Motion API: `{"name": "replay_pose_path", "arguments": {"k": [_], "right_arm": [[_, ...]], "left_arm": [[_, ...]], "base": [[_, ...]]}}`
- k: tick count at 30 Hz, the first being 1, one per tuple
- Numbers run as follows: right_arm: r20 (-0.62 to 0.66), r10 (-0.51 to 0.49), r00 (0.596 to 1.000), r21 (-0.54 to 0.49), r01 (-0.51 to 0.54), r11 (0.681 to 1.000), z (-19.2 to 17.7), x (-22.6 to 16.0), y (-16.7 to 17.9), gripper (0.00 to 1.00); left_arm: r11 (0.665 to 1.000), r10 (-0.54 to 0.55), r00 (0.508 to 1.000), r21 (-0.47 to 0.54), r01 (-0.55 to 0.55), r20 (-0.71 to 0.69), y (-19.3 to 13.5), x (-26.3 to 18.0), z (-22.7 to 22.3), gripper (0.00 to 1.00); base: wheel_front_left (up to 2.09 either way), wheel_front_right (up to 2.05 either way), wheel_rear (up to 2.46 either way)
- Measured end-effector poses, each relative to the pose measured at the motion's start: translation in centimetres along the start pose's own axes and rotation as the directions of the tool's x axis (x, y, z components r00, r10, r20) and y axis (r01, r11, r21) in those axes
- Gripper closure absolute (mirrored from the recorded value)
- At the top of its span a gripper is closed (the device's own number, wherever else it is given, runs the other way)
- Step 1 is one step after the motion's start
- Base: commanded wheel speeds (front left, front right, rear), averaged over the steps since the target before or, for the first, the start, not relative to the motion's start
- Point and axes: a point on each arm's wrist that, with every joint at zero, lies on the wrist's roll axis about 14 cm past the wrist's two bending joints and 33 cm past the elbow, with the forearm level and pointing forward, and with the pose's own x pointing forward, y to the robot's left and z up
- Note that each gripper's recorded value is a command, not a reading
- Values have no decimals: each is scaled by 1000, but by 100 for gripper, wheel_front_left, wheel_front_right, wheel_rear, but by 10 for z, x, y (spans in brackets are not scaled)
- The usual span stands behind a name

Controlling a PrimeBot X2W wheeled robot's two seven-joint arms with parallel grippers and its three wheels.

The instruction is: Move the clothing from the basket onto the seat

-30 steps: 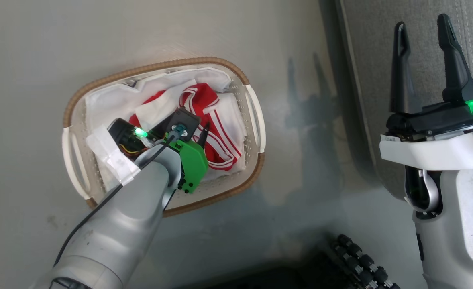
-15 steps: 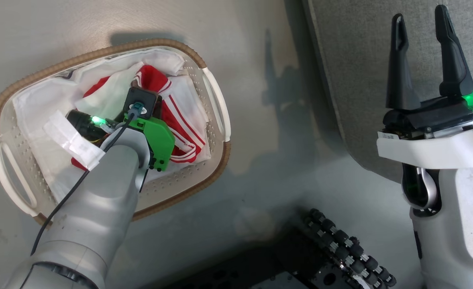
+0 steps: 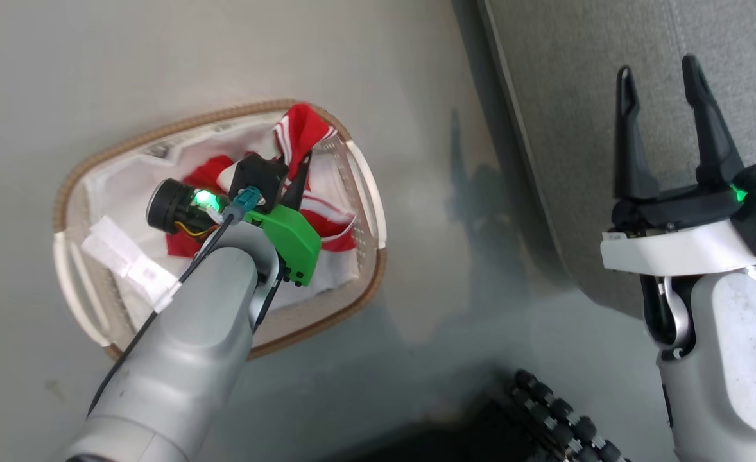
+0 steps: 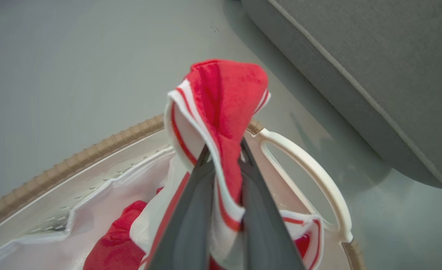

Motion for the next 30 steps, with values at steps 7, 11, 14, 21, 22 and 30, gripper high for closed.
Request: {"name": "replay_pose_path", "arguments": {"k": [7,11,14,21,22,30], "right_arm": [[2,12,1000,10,-12,1000,14,-21,8,0],[16,28,999,25,-28,999,26,-33,15,0],[29,44,999,38,-45,998,36,-45,22,0],[83,100,992,63,-105,993,62,-69,43,0],[91,110,990,65,-116,991,65,-72,46,0],[206,230,951,62,-247,967,109,-91,88,0]], "left_arm": [[995,6,975,92,-27,221,-6,-53,74,100],[987,-3,946,153,-49,323,-13,-85,114,100],[971,-20,916,224,-77,401,-20,-112,149,100],[905,-78,847,394,-161,525,-40,-173,226,100],[893,-86,835,414,-177,543,-44,-180,239,100],[796,-125,728,506,-332,674,-76,-255,337,100]], "base": [[0,0,0],[0,0,0],[0,0,0],[0,0,0],[0,0,0],[0,0,0]]}}
